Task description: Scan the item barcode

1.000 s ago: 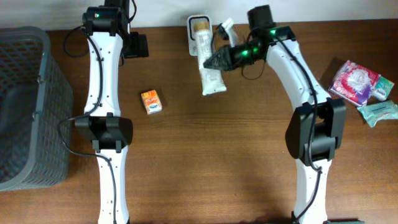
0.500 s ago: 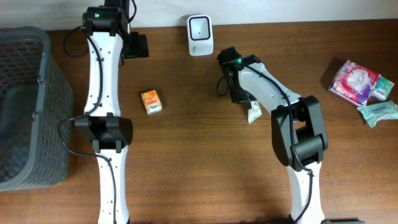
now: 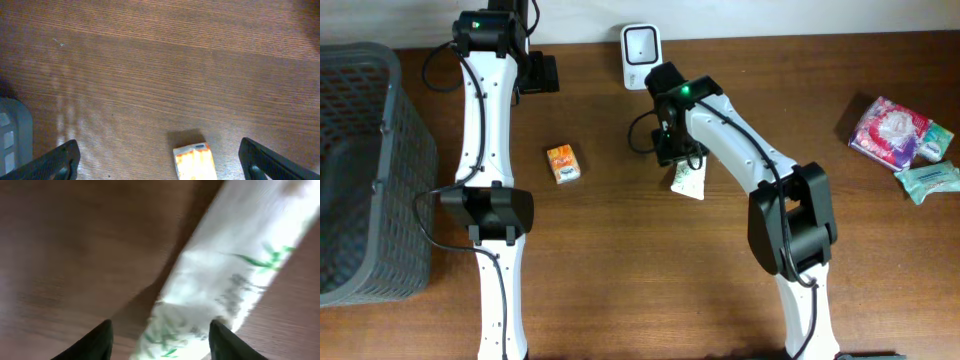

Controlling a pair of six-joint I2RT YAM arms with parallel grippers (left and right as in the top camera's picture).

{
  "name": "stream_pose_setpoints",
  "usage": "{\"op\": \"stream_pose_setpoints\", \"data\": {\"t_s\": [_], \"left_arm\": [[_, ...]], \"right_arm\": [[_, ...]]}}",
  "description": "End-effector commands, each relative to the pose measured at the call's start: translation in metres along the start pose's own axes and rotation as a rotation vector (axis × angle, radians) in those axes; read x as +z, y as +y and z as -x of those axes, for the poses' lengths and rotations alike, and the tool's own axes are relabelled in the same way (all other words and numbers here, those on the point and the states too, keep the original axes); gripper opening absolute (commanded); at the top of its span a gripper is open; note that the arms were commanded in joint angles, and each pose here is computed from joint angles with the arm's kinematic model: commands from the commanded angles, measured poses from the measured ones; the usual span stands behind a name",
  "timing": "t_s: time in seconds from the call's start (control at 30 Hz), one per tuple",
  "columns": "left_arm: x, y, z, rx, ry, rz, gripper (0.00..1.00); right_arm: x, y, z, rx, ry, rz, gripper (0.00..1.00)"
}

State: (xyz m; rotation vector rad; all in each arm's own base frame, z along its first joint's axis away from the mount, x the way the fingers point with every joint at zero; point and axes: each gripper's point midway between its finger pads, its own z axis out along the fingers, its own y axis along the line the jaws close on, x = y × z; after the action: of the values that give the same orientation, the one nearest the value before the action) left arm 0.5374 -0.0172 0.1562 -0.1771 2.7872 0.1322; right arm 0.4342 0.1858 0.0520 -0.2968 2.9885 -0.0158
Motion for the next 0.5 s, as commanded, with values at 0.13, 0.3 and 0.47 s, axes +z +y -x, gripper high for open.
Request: {"op": "stream_pose_setpoints", "data": {"t_s": [0.13,0.3,0.47], "left_arm": [[-0.015,0.007,0.005,-0.009,-0.030,0.005,0.99],[-0.015,0.007,0.005,-0.009,-0.030,0.005,0.99],[-0.015,0.007,0.005,-0.009,-0.030,0.005,0.99]], "right_arm": [[-0.012,-0.056,0.030,0.210,-0.099,0.022,0.58],[0.031,-0.031,0.018,0.201,-0.085,0.158,0.52],[0.017,-0.027,0.032,0.194,-0.128,0.172,0.04]]}}
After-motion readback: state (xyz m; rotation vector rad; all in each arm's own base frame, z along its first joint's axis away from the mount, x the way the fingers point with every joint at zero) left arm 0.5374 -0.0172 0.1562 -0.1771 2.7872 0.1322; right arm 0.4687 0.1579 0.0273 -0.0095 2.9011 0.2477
